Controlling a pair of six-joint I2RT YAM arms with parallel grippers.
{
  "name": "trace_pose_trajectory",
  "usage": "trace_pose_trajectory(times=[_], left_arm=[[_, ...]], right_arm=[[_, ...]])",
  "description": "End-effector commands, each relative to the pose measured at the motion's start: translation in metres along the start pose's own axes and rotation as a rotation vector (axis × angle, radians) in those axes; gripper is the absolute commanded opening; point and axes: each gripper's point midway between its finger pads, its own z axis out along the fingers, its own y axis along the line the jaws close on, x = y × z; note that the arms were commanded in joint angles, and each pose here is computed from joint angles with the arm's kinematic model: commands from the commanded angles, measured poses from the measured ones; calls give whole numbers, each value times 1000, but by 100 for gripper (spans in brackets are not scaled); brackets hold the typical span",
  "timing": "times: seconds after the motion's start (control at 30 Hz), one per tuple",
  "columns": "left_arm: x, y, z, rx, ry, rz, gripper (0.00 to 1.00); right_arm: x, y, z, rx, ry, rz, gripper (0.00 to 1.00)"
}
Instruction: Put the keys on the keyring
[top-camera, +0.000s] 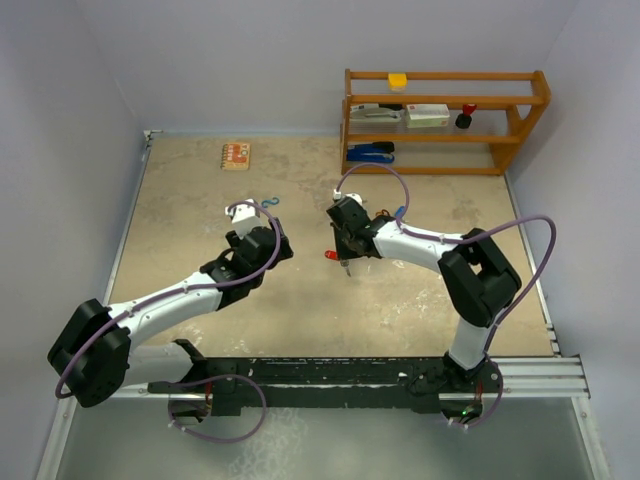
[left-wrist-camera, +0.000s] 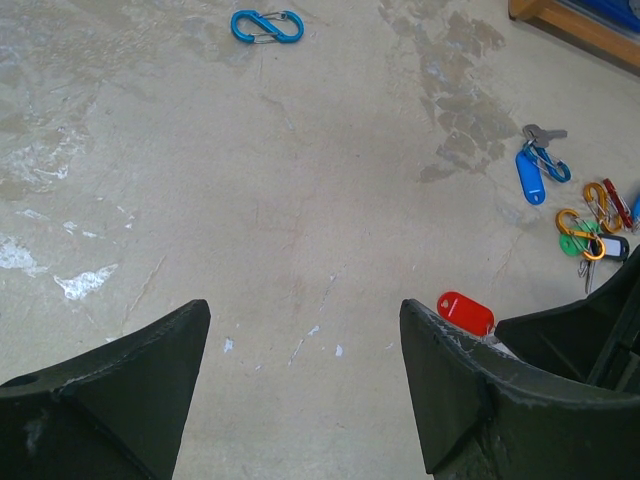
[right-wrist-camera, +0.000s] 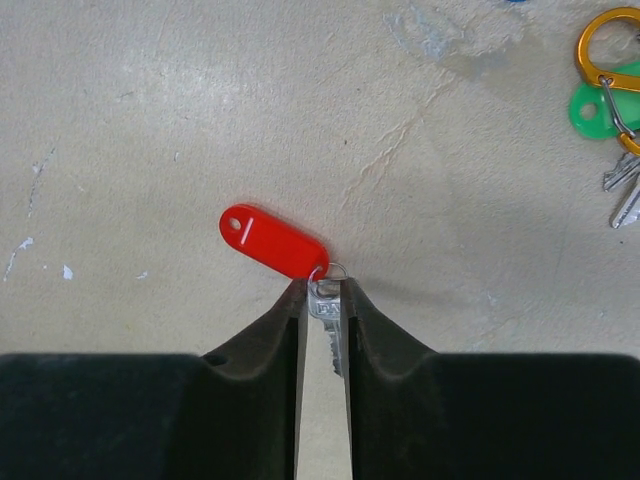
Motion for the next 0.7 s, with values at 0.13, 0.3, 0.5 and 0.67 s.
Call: trace_pose_trajectory(times=[0.13, 0.3, 0.5, 0.67], left_arm=[[-8, -4, -1, 23, -28, -41, 74], [-8, -4, -1, 23, -28, -41, 74], [-8, -4, -1, 21, -30, -41, 74], [-7, -4, 0, 19, -27, -40, 74]], right_arm=[[-10, -3, -14, 6, -30, -68, 30], [-5, -3, -8, 2, -13, -106, 34], [-2, 0, -3, -12, 0, -140, 36], [2, 3, 1, -18, 11, -160, 38]])
